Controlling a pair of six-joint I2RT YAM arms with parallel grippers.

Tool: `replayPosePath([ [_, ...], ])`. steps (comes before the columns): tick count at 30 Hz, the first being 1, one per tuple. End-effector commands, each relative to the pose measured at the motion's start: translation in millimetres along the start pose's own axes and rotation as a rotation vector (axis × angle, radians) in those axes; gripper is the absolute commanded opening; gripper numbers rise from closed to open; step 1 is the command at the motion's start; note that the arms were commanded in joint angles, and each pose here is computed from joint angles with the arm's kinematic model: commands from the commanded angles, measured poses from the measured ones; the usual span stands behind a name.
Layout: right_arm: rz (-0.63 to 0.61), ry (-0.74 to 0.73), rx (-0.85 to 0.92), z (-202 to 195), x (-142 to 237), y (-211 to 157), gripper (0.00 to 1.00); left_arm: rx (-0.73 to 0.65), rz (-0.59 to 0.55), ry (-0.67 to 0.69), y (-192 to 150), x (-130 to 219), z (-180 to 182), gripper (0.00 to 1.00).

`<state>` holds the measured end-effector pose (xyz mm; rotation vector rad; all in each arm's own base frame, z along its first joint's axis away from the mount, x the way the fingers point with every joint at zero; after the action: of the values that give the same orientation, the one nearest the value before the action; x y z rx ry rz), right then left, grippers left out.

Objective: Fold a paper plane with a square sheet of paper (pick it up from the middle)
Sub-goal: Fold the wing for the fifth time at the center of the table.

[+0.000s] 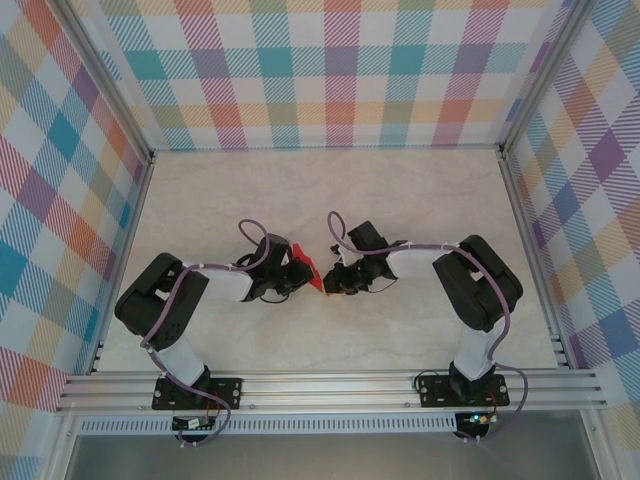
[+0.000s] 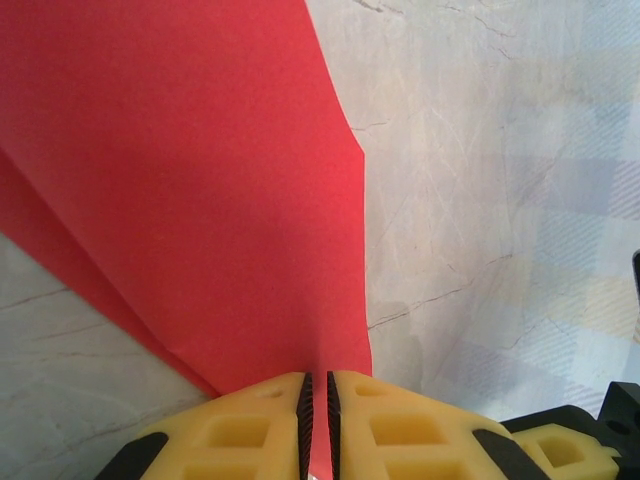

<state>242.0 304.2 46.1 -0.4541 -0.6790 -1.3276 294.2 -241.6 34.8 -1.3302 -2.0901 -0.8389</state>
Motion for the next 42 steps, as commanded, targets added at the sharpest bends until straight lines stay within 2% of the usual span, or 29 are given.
replayPosePath([
  [1,0.019,-0.036,0.015,-4,-3,-2,0.16,0.029,0.012,0.143,-9,-7,32,0.16],
  [9,0.025,-0.125,-0.002,-21,-4,-6,0.11,0.026,0.014,0.165,-9,-7,35,0.16],
  [17,0.038,-0.150,-0.018,-29,-7,-9,0.08,0.022,0.019,0.174,-10,-8,37,0.16],
  [28,-0.109,-0.085,0.057,16,31,4,0.12,0.022,0.026,0.179,-11,-8,38,0.16],
  [34,-0.062,0.031,0.067,41,13,7,0.14,0.023,0.027,0.183,-11,-9,39,0.16],
  [38,-0.023,0.033,0.062,46,-4,9,0.14,0.024,0.029,0.186,-12,-8,39,0.16],
  [42,-0.010,-0.019,0.040,33,-11,10,0.12,0.024,0.030,0.190,-12,-8,40,0.16],
])
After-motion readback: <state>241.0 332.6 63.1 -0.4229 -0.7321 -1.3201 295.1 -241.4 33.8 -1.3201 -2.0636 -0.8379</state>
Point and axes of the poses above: each hand's point on the last joint's axis, 136 mm out from that joint toward the fingers, its own x axis back along the fingers, its own z axis along the line the jaws close on, y = z × x, the point moved 2 cm from there along x, back along the fingers, and after that the axes turned 4 degrees about -x, right-handed, at the moved point
